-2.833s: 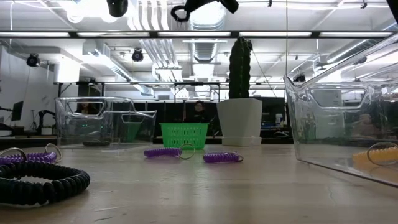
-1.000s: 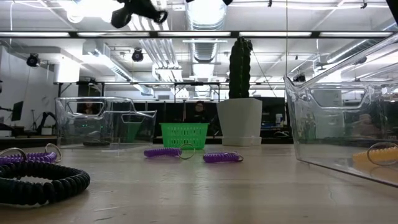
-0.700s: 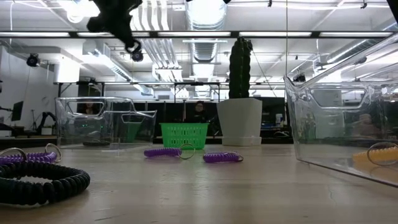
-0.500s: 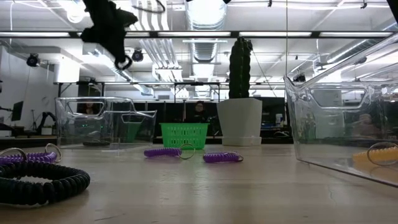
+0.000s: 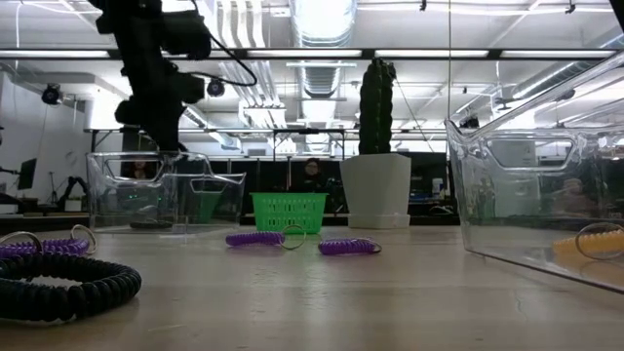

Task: Sort spring keychains
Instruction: Put the top black spring keychain into the top transparent bin, then put the black spring keychain into the top transparent bin

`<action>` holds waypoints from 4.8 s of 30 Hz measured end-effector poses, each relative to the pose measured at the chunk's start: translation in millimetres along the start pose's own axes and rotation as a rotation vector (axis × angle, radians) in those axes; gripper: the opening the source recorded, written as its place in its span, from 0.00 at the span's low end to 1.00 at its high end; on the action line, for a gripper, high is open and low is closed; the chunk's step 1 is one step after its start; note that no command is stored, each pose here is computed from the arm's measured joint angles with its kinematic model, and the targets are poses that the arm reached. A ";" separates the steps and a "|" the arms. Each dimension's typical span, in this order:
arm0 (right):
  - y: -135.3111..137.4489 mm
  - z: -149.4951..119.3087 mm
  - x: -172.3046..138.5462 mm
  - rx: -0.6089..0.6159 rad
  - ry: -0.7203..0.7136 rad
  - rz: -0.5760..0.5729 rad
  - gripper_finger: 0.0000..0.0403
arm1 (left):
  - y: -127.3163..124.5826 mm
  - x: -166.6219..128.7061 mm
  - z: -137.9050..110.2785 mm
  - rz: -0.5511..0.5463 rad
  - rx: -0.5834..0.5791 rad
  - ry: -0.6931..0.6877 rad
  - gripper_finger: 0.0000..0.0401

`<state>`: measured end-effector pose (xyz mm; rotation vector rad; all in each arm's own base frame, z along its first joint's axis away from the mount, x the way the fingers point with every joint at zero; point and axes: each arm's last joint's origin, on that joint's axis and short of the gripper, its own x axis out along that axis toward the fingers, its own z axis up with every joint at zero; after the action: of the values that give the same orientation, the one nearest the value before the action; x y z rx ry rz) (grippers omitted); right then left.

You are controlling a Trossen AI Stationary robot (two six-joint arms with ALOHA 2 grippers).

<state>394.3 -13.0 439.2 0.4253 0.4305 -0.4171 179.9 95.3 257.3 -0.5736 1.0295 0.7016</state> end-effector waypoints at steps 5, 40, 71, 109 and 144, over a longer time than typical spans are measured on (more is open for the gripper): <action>2.9 -1.6 -0.9 -0.004 0.002 0.007 0.54 | 1.9 11.1 -2.7 -0.004 0.013 -0.021 0.05; 3.9 -14.0 -3.5 -0.044 0.098 -0.028 0.54 | 7.1 7.2 38.5 0.003 -0.111 0.005 0.44; -18.2 -25.4 -37.1 -0.175 0.378 -0.130 0.54 | -159.7 -48.0 -85.0 -0.474 0.651 -0.009 0.44; 10.4 -41.1 -57.5 -0.253 0.396 -0.041 0.54 | -274.2 70.6 -171.3 -0.514 0.629 0.186 0.44; 11.6 -32.8 -63.0 -0.236 0.324 -0.067 0.54 | -242.7 18.2 -122.2 -0.164 0.876 0.012 0.00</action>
<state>337.4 30.7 445.7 0.2490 0.8014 -0.3578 300.0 -145.6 215.7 0.1042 1.1644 0.0592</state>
